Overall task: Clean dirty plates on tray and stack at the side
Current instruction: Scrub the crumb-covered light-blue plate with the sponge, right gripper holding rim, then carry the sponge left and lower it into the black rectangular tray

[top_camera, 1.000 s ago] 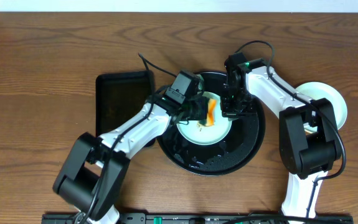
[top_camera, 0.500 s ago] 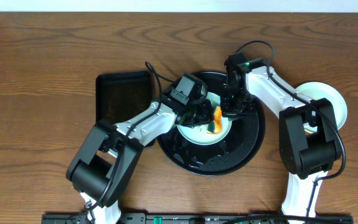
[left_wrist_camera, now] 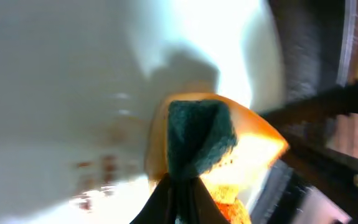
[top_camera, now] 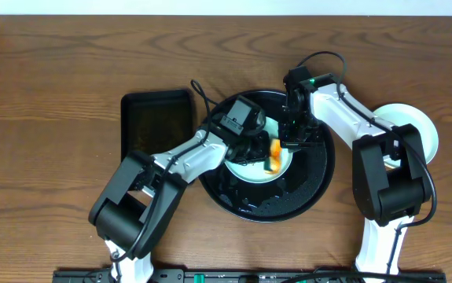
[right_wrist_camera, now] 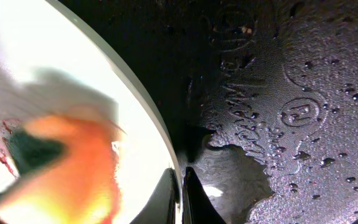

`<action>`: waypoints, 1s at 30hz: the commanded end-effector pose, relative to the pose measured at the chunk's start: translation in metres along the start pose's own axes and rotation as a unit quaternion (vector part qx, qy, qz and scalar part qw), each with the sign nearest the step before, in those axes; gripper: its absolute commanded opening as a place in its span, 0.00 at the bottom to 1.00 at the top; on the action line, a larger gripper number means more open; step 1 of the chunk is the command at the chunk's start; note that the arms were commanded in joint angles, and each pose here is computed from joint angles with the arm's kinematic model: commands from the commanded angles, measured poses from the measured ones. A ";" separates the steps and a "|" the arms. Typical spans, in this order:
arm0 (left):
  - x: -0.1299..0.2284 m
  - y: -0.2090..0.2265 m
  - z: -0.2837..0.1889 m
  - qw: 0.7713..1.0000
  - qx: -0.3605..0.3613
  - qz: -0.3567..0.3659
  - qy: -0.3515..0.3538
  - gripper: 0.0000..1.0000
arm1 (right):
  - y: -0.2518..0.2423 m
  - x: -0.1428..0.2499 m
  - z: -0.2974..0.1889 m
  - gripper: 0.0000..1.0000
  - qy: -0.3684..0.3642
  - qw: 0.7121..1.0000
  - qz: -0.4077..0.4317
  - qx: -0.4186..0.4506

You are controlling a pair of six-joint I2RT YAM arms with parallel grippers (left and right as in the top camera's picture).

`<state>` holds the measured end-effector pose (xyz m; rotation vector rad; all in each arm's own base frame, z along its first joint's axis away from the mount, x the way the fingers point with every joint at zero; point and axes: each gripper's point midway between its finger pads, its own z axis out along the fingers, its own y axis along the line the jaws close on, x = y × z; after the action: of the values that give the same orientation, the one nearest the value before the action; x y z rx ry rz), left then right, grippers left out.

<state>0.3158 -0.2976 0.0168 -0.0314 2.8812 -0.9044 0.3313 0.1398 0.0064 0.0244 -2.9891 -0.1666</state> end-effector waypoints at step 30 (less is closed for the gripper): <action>-0.043 0.109 -0.200 0.945 -0.275 0.007 -0.175 0.08 | -0.007 -0.005 0.000 0.30 -0.017 0.999 -0.015 0.031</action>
<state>0.3289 -0.1211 0.1232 -0.1492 2.7053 -0.1951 0.3359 0.1313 0.0045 0.0568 -3.0175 -0.0930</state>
